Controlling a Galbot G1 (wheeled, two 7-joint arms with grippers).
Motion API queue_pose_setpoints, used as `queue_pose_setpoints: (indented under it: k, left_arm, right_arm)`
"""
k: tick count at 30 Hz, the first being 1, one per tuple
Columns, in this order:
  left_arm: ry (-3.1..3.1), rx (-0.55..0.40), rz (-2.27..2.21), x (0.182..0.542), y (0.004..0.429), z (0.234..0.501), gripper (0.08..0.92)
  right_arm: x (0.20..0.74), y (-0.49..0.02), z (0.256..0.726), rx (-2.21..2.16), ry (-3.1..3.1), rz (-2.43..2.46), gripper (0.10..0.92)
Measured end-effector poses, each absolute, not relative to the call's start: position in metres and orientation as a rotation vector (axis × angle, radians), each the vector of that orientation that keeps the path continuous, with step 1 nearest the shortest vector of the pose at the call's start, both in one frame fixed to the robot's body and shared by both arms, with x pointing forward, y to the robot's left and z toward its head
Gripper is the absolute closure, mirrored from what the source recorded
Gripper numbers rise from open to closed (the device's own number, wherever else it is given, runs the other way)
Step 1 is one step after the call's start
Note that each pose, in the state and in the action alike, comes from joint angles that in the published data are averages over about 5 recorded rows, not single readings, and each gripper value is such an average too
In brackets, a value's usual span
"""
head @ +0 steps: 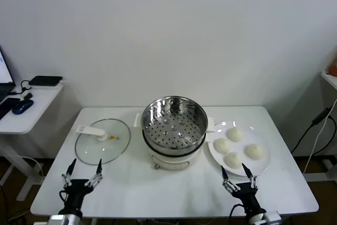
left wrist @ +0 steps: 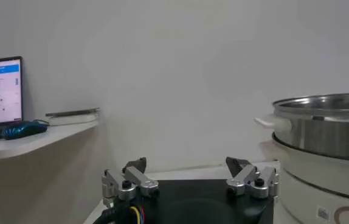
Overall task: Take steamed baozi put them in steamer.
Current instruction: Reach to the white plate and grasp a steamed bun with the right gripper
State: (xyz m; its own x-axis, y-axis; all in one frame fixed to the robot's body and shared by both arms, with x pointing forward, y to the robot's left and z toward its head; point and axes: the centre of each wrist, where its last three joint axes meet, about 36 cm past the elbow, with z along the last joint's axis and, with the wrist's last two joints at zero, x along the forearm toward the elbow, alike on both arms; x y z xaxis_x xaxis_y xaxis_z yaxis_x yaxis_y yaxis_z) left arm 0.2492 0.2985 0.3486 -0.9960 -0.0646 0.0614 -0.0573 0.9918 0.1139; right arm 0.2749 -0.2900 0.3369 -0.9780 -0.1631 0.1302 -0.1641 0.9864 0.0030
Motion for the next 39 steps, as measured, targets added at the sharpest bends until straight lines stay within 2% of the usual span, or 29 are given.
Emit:
queue_pose_setpoints:
  k: [14, 25, 31, 39]
  left_arm:
    - [-3.095, 0.086, -0.223, 0.256, 0.294, 0.348, 0.177]
    - [-3.109, 0.073, -0.195, 0.26, 0.287, 0.349, 0.177]
    - [-3.109, 0.066, -0.174, 0.26, 0.285, 0.347, 0.177]
    - [-3.115, 0.059, -0.143, 0.262, 0.28, 0.347, 0.177]
  right_arm:
    - [0.342, -0.365, 0.398, 0.511, -2.87, 0.384, 0.2]
    - [0.42, -0.426, 0.463, 0.869, -2.53, 0.64, 0.2]
    - [0.474, -0.442, 0.498, 1.079, -2.304, 0.76, 0.2]
    - [0.54, -0.451, 0.522, 1.245, -2.017, 0.897, 0.2]
